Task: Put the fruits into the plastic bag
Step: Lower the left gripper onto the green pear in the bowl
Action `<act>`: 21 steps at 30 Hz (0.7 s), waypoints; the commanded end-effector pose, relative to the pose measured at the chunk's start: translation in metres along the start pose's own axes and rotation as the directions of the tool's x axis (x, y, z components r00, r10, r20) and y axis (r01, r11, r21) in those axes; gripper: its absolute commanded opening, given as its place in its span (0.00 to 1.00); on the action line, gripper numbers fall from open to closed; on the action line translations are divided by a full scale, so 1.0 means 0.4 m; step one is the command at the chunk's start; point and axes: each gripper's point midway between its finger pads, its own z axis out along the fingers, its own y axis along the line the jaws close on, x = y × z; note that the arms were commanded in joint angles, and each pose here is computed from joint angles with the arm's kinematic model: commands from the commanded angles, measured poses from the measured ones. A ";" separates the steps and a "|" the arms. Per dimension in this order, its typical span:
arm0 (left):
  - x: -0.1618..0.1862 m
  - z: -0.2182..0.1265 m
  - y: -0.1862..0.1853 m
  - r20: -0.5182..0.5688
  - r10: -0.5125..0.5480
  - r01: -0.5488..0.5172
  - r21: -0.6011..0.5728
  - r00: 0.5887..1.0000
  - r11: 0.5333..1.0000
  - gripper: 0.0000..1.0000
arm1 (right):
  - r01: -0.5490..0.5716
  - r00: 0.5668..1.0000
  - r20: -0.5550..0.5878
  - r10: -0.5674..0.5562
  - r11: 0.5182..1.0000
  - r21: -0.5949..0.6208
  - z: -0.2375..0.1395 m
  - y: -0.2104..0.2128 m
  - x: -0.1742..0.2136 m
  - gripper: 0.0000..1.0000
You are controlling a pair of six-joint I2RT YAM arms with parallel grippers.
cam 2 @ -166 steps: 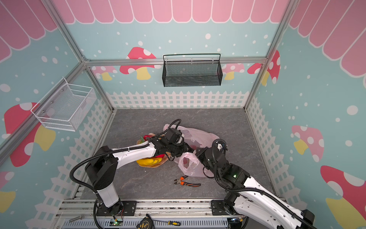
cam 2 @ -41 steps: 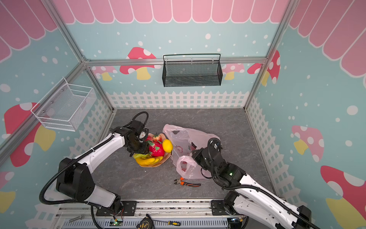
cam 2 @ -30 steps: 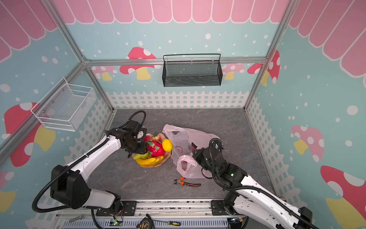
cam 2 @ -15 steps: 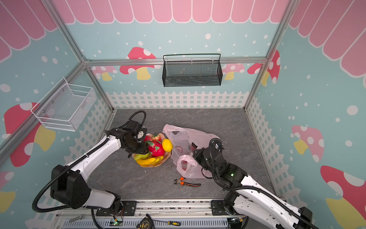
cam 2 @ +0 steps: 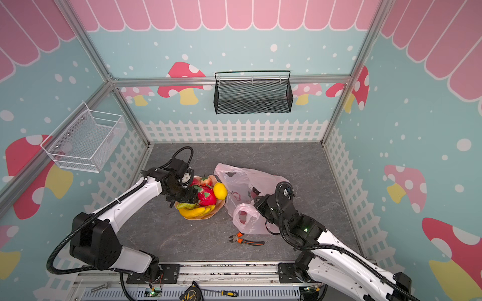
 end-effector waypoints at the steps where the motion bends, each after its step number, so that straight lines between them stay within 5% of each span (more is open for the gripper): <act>1: 0.007 0.021 0.017 -0.015 -0.010 0.010 -0.027 1.000 1.000 0.88 | -0.016 1.000 0.010 0.016 1.000 -0.001 -0.008 0.003 -0.008 0.00; 9: 0.015 0.042 0.019 -0.030 -0.009 0.008 -0.039 1.000 0.999 0.85 | -0.011 1.000 0.010 0.012 1.000 -0.004 -0.008 0.009 -0.009 0.00; 21: 0.009 -0.002 0.008 0.016 -0.012 0.012 -0.015 1.000 1.000 0.57 | -0.012 1.000 0.010 0.012 1.000 0.001 -0.004 0.010 -0.008 0.00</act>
